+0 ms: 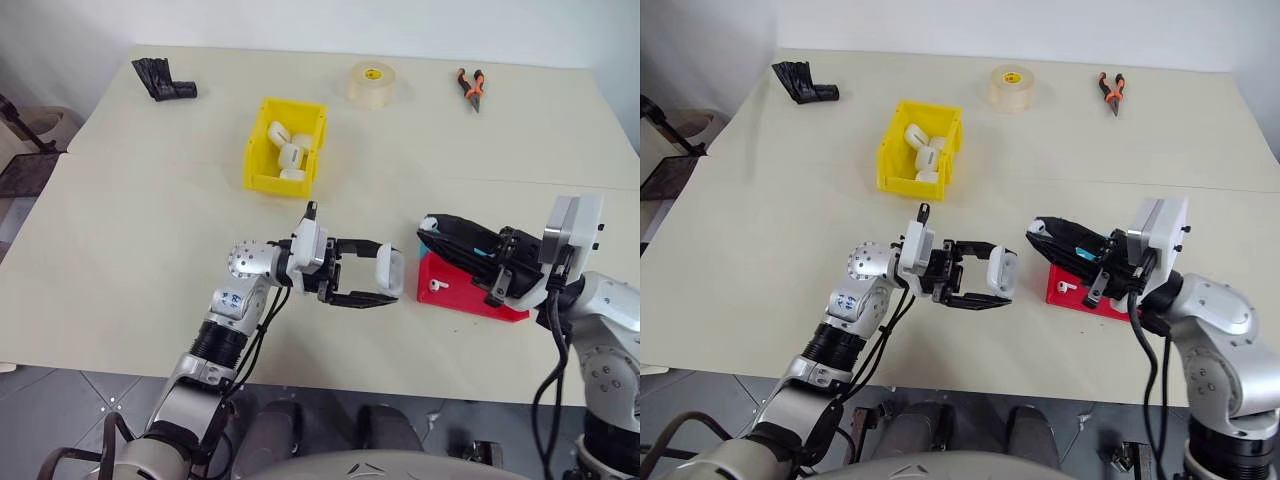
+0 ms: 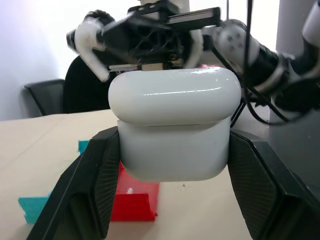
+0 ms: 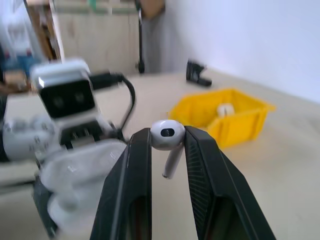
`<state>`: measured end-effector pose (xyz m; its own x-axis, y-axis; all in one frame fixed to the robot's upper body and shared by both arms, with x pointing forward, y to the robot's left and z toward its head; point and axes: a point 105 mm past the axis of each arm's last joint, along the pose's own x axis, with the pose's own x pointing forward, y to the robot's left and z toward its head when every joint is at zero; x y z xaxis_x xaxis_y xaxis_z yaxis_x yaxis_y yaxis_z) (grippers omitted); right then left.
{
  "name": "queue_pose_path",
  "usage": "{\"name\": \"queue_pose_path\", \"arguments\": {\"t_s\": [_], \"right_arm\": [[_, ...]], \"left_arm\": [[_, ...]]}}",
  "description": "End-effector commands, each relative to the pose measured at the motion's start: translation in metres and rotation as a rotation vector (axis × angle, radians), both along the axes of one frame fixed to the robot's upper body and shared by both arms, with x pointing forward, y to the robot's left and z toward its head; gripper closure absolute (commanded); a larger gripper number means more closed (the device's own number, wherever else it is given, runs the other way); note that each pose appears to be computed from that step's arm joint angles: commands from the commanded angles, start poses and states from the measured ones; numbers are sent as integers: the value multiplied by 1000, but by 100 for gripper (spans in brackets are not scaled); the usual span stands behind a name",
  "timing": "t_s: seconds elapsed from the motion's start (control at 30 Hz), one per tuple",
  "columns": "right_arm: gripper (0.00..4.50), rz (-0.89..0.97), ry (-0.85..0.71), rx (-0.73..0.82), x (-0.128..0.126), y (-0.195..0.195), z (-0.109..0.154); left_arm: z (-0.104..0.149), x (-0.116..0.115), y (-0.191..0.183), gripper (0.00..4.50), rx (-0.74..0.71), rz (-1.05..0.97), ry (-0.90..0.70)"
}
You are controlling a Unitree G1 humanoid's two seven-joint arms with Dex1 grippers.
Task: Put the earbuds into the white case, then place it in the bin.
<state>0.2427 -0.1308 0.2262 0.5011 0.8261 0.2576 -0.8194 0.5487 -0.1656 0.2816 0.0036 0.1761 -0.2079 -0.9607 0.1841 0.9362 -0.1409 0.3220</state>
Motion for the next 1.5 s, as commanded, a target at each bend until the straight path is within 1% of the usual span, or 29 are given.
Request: {"name": "queue_pose_path", "arguments": {"t_s": [0.03,0.13,0.5,0.63,0.83,1.0,1.03,1.1,1.13,1.43,1.5], "right_arm": [[392,9,-38,28,-7,8,4],[392,8,-26,50,-6,10,0],[392,-8,-1,114,1,16,-11],[392,-10,16,118,3,16,-17],[392,2,91,94,4,16,-38],[392,-3,115,77,8,15,-46],[392,8,140,79,8,16,-48],[321,13,143,77,8,16,-48],[302,29,153,78,7,16,-48],[12,20,98,51,9,8,-38],[5,16,92,51,10,5,-36]], "left_arm": [[17,-3,-1,170,-53,-30,-1],[23,-4,-2,170,-68,-49,44],[27,-7,-2,170,-61,-69,54],[28,-7,-2,170,-64,-68,53],[32,-7,-3,170,-81,-66,47],[35,-6,-5,170,-96,-65,42],[36,-6,-5,170,-98,-64,41],[36,-6,-6,170,-102,-63,38],[37,-6,-6,170,-104,-62,37],[38,-5,-6,170,-116,-56,32],[37,-6,-7,170,-119,-56,33]]}}
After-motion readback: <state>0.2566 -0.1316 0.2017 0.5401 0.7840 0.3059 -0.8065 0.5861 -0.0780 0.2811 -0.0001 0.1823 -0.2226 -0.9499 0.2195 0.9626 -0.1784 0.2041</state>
